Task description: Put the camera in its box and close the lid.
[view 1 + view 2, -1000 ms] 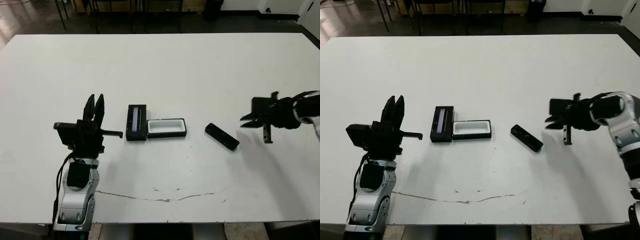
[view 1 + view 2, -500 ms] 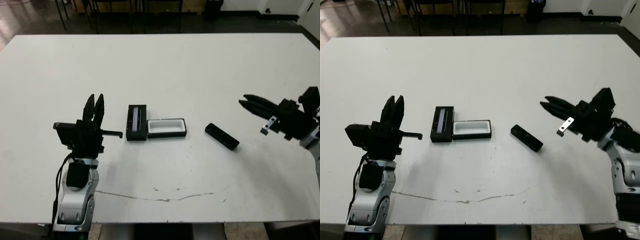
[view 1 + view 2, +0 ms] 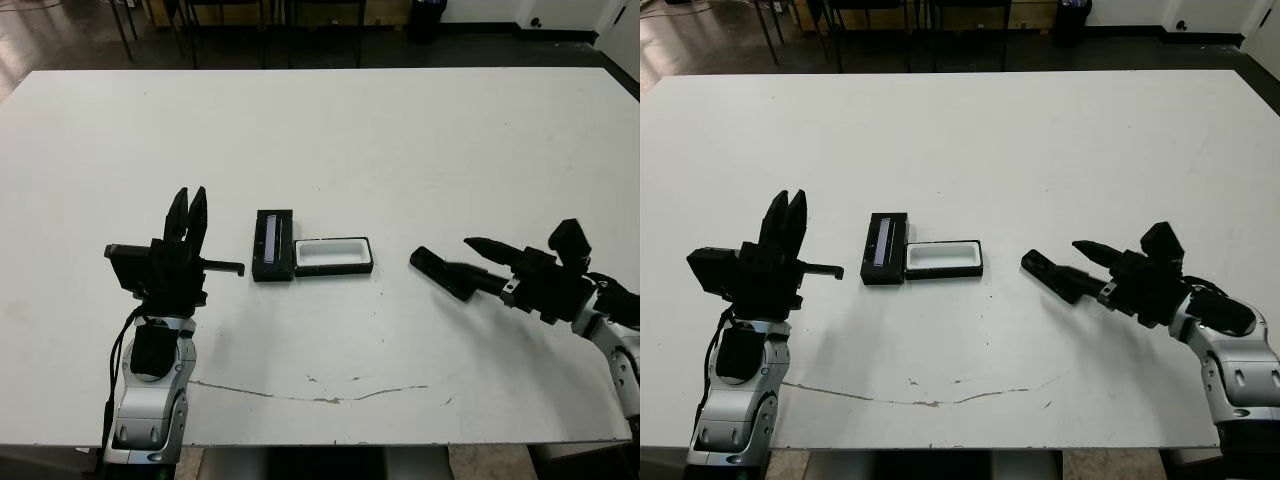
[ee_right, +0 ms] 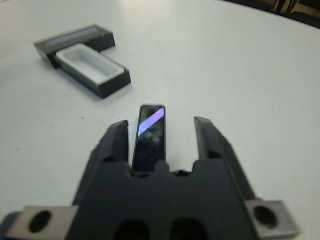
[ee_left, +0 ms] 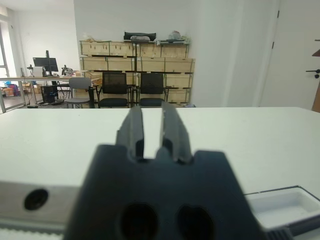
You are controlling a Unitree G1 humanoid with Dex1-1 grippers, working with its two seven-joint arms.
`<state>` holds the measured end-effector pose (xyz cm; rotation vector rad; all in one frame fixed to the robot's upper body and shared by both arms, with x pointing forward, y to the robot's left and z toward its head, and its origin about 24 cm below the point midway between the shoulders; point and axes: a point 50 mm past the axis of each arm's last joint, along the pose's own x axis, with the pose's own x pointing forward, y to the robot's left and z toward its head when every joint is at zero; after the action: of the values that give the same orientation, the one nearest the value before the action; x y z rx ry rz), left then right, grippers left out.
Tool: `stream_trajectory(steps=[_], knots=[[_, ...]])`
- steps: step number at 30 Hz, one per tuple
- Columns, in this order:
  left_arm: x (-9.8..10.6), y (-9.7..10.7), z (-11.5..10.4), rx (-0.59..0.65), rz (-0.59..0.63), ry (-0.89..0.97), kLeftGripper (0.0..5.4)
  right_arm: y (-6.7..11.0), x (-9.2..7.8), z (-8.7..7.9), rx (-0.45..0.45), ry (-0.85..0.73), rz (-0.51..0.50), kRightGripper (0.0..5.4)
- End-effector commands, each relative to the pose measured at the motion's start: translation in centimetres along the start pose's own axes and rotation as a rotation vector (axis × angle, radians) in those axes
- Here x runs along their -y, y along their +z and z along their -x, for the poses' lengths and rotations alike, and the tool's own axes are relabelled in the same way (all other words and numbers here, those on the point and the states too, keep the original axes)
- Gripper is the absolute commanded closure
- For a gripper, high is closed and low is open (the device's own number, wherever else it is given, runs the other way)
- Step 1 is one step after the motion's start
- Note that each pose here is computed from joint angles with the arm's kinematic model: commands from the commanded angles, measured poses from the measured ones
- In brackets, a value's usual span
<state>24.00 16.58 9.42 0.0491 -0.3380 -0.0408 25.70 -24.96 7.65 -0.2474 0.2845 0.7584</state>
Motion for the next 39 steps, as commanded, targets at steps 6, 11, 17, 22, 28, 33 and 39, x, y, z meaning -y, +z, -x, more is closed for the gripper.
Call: stream_trajectory(steps=[6,11,17,22,28,33,39], knots=[[-0.2,-0.6,0.3,-0.036,-0.012,-0.004,5.4,-0.9,0.2,0.2,-0.08,0.009,0.026,1.04],[-0.3,-0.6,0.3,-0.038,-0.015,-0.002,5.4,-1.3,0.3,0.1,-0.081,0.01,0.02,0.01],[-0.4,-0.6,0.4,-0.041,-0.015,-0.004,5.4,-2.7,0.2,-0.2,-0.087,0.02,-0.034,0.01],[-0.5,-0.7,0.5,-0.045,-0.024,-0.006,5.4,-3.7,-0.4,-0.3,-0.107,0.009,-0.069,0.2],[-0.5,-0.8,0.5,-0.052,-0.019,-0.004,5.4,-4.6,-1.1,-0.6,-0.12,-0.022,-0.066,1.47],[-0.5,-0.9,0.5,-0.055,-0.037,-0.008,5.4,-5.0,-1.5,-0.8,-0.104,-0.033,-0.074,2.58],[-0.4,-0.9,0.5,-0.058,-0.028,-0.01,5.4,-4.9,-1.7,-0.8,-0.129,-0.032,-0.037,3.95]])
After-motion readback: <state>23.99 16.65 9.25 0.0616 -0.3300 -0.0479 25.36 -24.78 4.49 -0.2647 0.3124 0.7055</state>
